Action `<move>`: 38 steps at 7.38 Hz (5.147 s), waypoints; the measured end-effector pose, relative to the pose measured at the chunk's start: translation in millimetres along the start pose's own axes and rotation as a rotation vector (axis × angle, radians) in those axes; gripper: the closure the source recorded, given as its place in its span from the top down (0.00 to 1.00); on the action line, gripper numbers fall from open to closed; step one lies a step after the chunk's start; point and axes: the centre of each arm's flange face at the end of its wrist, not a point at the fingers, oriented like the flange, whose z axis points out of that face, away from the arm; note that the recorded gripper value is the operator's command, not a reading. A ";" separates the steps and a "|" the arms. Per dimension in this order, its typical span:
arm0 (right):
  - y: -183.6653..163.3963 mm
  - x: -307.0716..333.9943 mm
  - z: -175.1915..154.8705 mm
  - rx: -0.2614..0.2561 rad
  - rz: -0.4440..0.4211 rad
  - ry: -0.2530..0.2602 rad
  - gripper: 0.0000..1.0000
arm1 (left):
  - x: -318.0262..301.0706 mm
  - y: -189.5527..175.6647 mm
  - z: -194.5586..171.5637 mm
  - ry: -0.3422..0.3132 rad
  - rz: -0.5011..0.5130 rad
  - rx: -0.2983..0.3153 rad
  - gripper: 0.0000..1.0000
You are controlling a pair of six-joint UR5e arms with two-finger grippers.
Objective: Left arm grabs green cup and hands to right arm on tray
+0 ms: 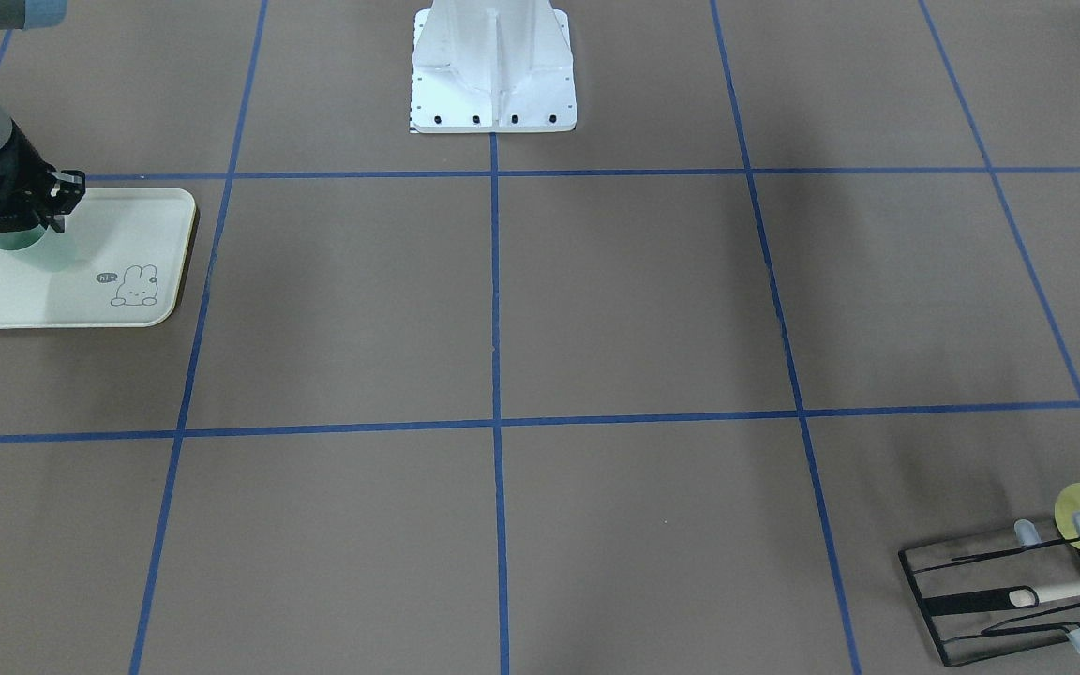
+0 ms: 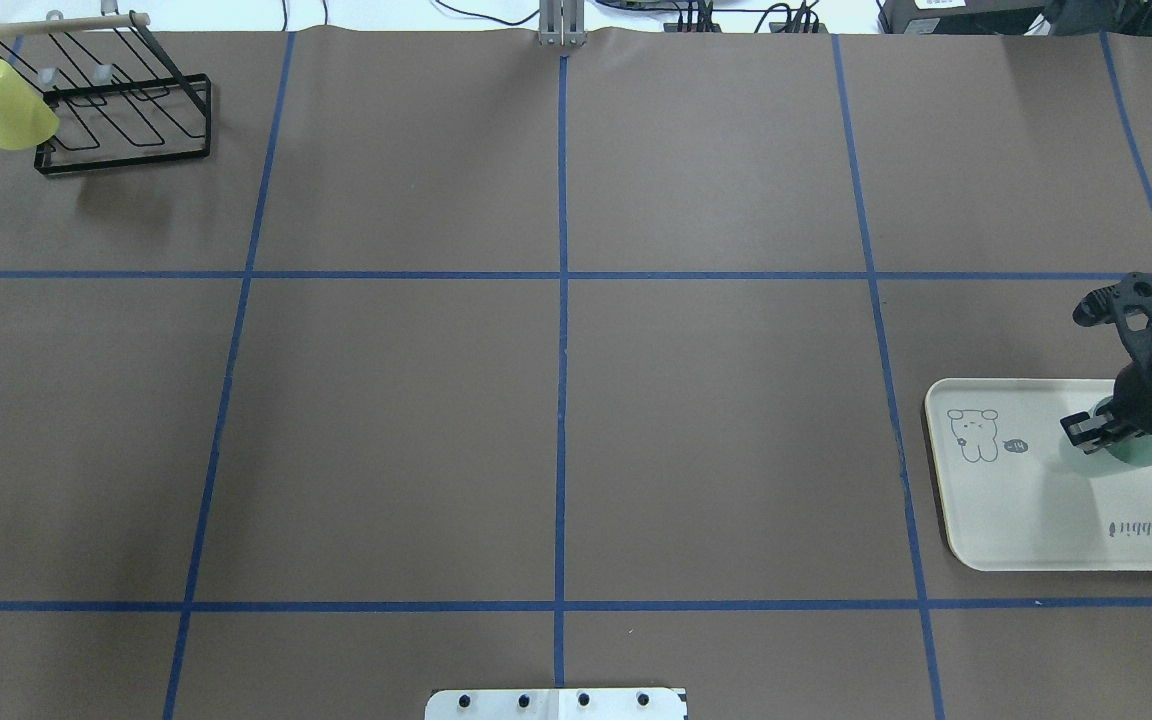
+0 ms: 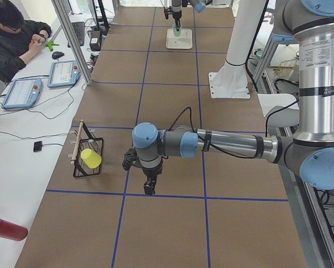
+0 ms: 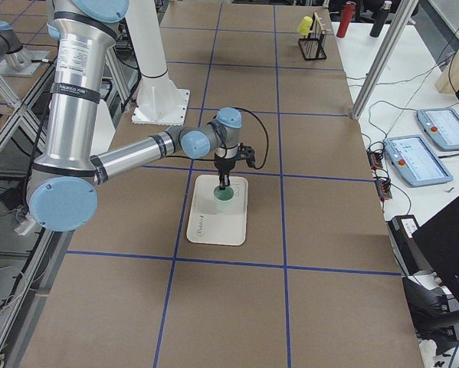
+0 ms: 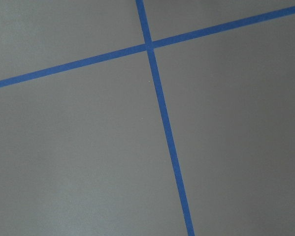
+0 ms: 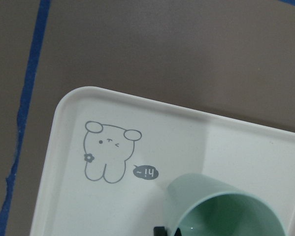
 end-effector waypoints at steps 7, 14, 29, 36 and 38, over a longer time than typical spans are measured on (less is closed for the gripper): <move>-7.7 -15.4 17.7 -0.004 -0.018 0.012 0.34 | -5.3 2.8 -5.5 0.008 -0.044 0.019 1.00; -23.4 -22.3 -25.1 0.078 -0.023 -0.032 1.00 | -4.4 0.3 -7.4 0.007 -0.043 0.023 1.00; -45.7 328.5 -53.2 0.089 0.074 -0.057 1.00 | -30.2 24.7 -16.3 0.079 -0.120 0.059 1.00; -43.7 329.3 -51.2 0.090 0.087 -0.061 1.00 | -39.0 30.3 -36.1 0.086 -0.136 0.114 1.00; -42.7 329.6 -50.3 0.089 0.088 -0.061 1.00 | -38.4 30.5 -37.1 0.085 -0.133 0.117 1.00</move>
